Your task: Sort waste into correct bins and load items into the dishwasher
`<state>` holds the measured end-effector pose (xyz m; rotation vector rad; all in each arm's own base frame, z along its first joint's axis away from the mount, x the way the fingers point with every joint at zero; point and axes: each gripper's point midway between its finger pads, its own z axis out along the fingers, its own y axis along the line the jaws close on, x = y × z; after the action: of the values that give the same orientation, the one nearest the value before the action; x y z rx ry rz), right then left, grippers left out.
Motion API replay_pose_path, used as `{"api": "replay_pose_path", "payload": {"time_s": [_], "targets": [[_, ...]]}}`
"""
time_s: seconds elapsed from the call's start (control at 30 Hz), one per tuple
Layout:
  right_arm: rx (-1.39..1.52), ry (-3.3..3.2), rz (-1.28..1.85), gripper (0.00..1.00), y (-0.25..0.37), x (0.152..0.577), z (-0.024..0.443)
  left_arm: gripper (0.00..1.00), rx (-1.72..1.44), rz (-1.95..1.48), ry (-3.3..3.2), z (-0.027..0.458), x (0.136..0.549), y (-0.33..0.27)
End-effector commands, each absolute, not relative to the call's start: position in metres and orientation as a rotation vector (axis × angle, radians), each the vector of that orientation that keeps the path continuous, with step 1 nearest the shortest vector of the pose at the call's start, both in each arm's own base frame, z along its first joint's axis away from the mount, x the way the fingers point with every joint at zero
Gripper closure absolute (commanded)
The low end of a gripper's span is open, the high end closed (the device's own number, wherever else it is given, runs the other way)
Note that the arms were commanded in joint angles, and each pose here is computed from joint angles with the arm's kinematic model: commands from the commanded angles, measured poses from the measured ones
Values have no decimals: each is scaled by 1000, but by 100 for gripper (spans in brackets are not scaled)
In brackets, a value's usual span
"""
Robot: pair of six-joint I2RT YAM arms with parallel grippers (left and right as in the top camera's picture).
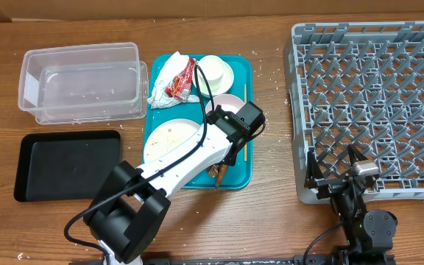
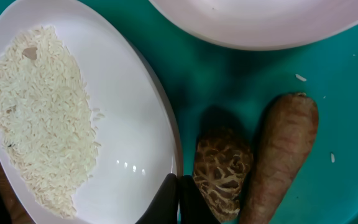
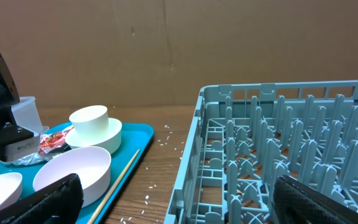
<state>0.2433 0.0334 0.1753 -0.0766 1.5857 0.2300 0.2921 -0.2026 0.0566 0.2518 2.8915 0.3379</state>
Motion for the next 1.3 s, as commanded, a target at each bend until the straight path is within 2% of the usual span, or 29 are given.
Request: {"api": "replay_pose_path", "payload": {"time_s": [0.0, 0.37, 0.63, 0.97, 1.07, 1.27], "targets": [[-65, 1583, 222, 0, 31, 244, 173, 96, 209, 355, 2912, 48, 289, -197], [-65, 1583, 222, 0, 31, 244, 173, 94, 234, 315, 3031, 29, 262, -194], [-65, 1583, 222, 0, 31, 244, 173, 68, 243, 307, 3034, 29, 261, -195], [-65, 1583, 222, 0, 31, 244, 173, 65, 374, 377, 3074, 31, 250, -185], [-65, 1583, 222, 0, 31, 244, 173, 59, 434, 385, 3075, 30, 248, -183], [-65, 1583, 222, 0, 31, 244, 173, 59, 440, 376, 3064, 16, 247, -180]]}}
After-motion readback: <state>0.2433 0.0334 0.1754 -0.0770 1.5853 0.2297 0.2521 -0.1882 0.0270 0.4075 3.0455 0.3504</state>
